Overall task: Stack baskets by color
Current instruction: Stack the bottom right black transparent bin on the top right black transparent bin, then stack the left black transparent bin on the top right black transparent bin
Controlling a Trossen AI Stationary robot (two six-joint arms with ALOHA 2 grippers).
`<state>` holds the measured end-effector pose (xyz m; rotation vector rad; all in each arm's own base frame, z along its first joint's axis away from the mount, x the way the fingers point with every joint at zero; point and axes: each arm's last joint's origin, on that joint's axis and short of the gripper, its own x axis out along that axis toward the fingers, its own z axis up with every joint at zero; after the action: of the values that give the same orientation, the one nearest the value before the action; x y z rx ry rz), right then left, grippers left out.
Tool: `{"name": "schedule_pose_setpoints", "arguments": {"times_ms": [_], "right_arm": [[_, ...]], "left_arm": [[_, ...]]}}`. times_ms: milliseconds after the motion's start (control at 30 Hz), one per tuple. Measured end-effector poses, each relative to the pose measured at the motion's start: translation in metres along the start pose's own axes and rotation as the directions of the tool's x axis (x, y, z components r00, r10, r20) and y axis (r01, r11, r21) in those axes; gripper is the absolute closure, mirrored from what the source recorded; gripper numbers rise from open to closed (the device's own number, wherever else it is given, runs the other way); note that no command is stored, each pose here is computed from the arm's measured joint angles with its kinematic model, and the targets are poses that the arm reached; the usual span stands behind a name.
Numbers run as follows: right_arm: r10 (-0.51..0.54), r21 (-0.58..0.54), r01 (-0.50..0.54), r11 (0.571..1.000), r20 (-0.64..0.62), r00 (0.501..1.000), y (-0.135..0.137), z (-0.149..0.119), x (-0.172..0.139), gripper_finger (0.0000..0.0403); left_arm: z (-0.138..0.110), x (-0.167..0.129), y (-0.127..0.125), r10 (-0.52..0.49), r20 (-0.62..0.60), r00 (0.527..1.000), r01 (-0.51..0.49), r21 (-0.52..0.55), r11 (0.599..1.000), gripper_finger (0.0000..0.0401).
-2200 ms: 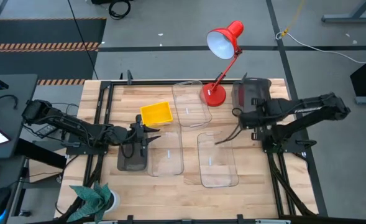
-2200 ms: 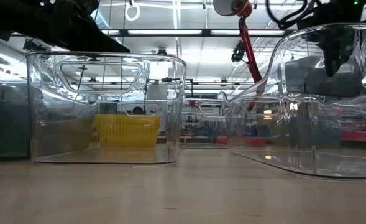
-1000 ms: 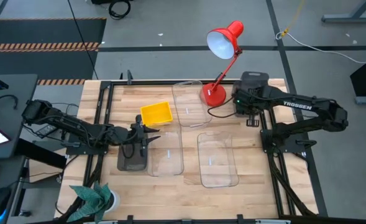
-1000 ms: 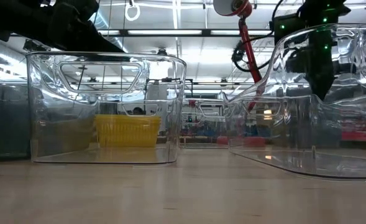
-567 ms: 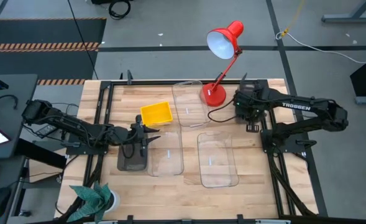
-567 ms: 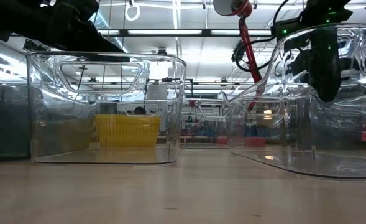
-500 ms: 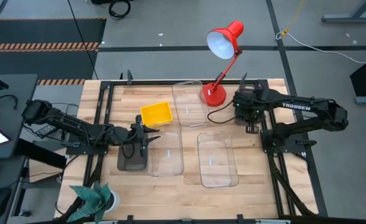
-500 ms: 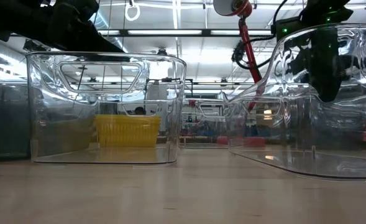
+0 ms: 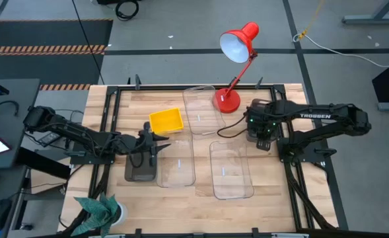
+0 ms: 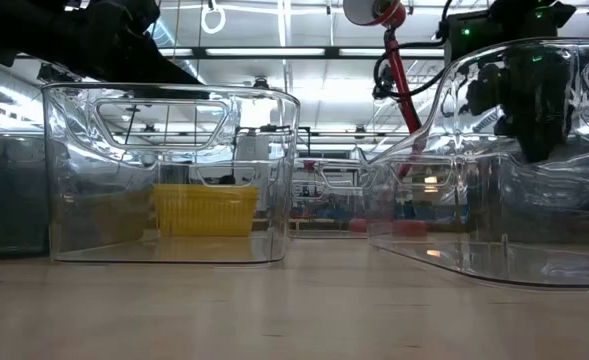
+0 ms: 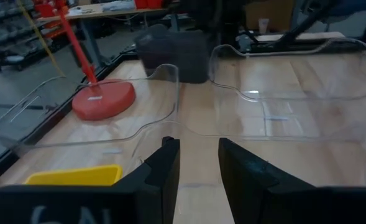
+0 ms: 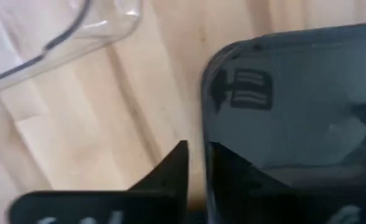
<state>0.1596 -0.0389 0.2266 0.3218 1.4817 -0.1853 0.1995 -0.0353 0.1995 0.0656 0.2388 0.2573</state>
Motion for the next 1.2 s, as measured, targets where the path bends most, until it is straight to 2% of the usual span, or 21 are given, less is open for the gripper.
{"name": "schedule_pose_setpoints", "arguments": {"times_ms": [167,300,500,600,733,867,1000,1100,1200], "right_arm": [[0.014,0.015,-0.014,1.0,-0.034,0.999,0.006,-0.003,-0.003,0.0264],[0.01,0.028,-0.01,1.0,-0.034,0.999,0.01,-0.003,-0.019,0.023],[-0.014,-0.006,0.015,1.0,0.153,0.988,0.016,-0.003,-0.04,0.0217],[0.006,-0.024,0.0,1.0,0.252,0.968,0.018,-0.003,-0.046,0.0218],[0.012,-0.024,-0.004,1.0,0.334,0.942,0.02,-0.005,-0.046,0.0219],[-0.03,-0.011,0.036,0.999,0.374,0.927,0.02,-0.007,-0.041,0.0219],[-0.027,-0.015,0.036,0.999,0.389,0.921,0.022,-0.008,-0.035,0.0219],[-0.026,-0.026,0.039,0.999,0.389,0.921,0.023,-0.009,-0.032,0.0219],[-0.044,-0.03,0.061,0.998,0.407,0.913,0.023,-0.008,-0.032,0.0219]], "left_arm": [[0.004,0.001,-0.001,0.0,-0.019,1.0,-0.001,-0.052,0.999,0.0265],[0.021,0.002,-0.004,-0.042,-0.132,0.99,0.034,-0.065,0.997,0.0257],[0.042,-0.005,-0.001,-0.026,-0.34,0.94,-0.009,-0.102,0.995,0.0259],[0.046,-0.01,-0.001,-0.083,-0.433,0.897,0.019,-0.15,0.989,0.0259],[0.048,-0.017,-0.002,-0.207,-0.532,0.821,0.073,-0.262,0.962,0.0261],[0.042,-0.023,-0.007,-0.323,-0.599,0.733,0.12,-0.354,0.928,0.0268],[0.038,-0.032,-0.016,-0.418,-0.644,0.64,0.145,-0.434,0.889,0.0274],[0.038,-0.042,-0.021,-0.427,-0.693,0.581,0.11,-0.453,0.885,0.0275],[0.042,-0.047,-0.029,-0.388,-0.721,0.575,0.08,-0.422,0.903,0.0275]]}}
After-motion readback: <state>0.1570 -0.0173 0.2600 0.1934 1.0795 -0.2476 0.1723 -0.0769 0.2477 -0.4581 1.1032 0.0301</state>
